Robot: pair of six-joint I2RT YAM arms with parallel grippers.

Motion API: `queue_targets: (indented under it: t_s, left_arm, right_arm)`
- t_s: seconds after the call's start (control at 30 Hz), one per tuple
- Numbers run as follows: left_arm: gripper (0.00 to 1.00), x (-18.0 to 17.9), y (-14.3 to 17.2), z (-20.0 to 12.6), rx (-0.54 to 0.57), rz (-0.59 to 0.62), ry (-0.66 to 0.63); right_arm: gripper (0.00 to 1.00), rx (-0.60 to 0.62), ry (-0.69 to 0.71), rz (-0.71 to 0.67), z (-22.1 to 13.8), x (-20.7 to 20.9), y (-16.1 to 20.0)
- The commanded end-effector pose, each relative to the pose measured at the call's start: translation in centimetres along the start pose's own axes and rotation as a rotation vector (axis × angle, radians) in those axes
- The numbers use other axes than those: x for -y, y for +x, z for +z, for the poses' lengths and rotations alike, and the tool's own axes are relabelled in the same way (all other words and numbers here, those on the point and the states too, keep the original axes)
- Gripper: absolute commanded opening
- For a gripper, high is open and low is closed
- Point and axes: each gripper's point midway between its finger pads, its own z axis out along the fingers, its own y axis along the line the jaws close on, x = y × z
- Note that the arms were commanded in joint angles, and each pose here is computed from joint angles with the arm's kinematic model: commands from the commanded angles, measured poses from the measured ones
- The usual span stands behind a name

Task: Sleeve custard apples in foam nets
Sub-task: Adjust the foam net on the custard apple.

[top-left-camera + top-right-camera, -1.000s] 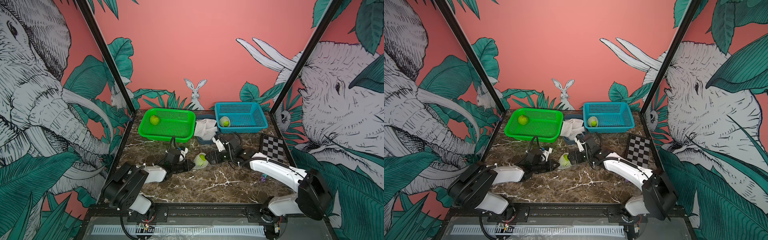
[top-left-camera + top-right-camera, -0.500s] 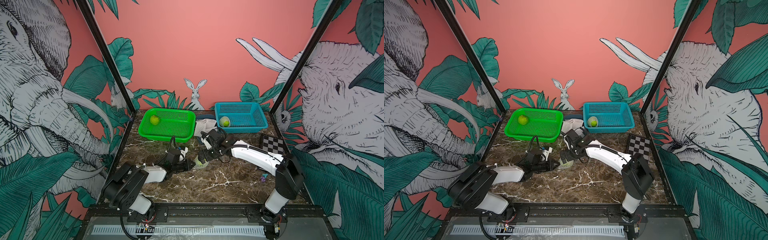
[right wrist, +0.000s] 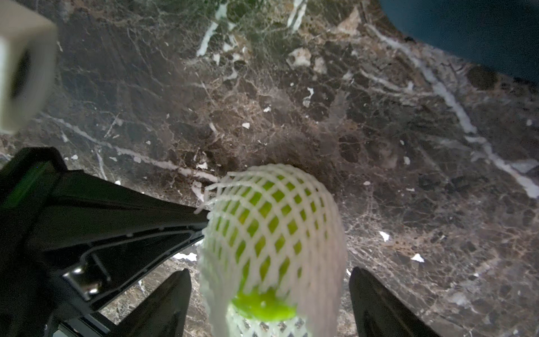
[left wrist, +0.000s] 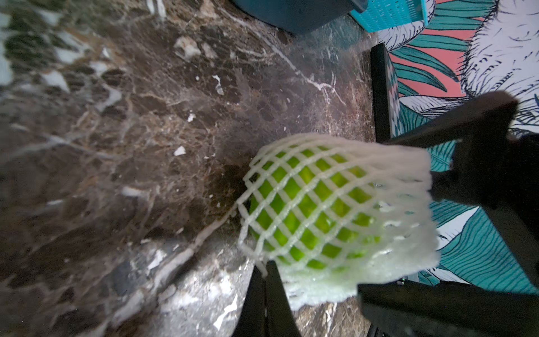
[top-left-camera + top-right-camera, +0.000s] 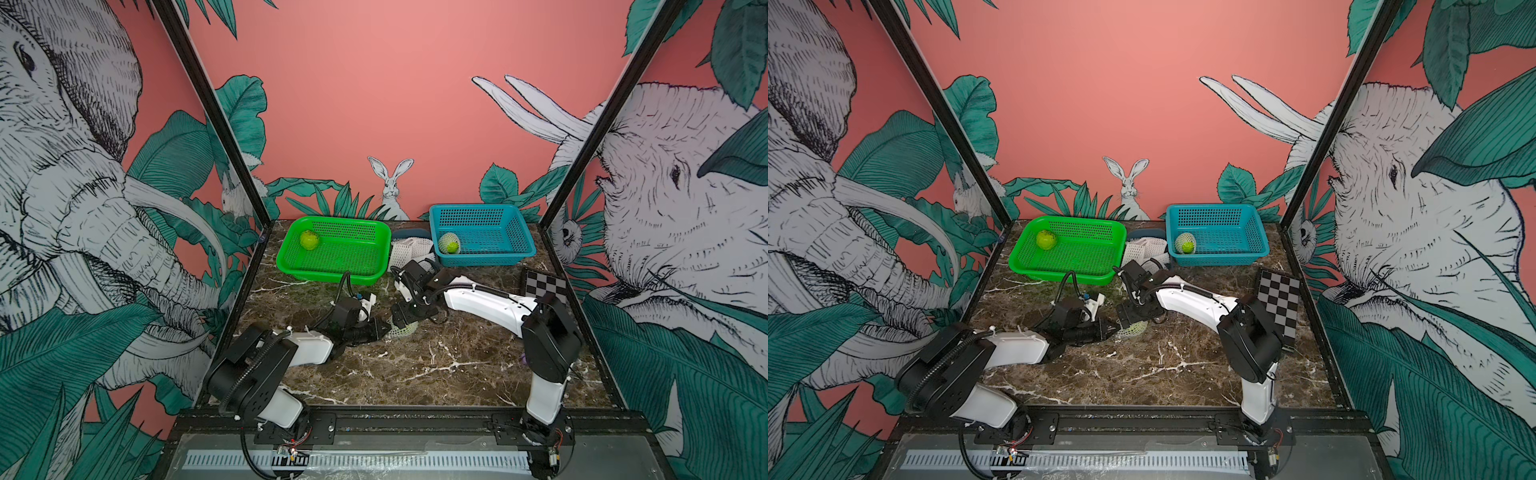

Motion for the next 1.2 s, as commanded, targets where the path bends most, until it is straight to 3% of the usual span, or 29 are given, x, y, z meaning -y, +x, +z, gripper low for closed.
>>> queue_targets:
  t_s: [0.0, 1.17]
  left_arm:
    - [0.0, 0.1, 0.0, 0.1, 0.009, -0.001, 0.008]
    - [0.0, -2.2, 0.8, 1.1, -0.014, -0.018, -0.071]
  right_arm:
    - [0.84, -0.01, -0.011, 0.008, 0.4, -0.5, -0.3]
    - [0.85, -0.073, 0.021, 0.004, 4.0, 0.1, 1.0]
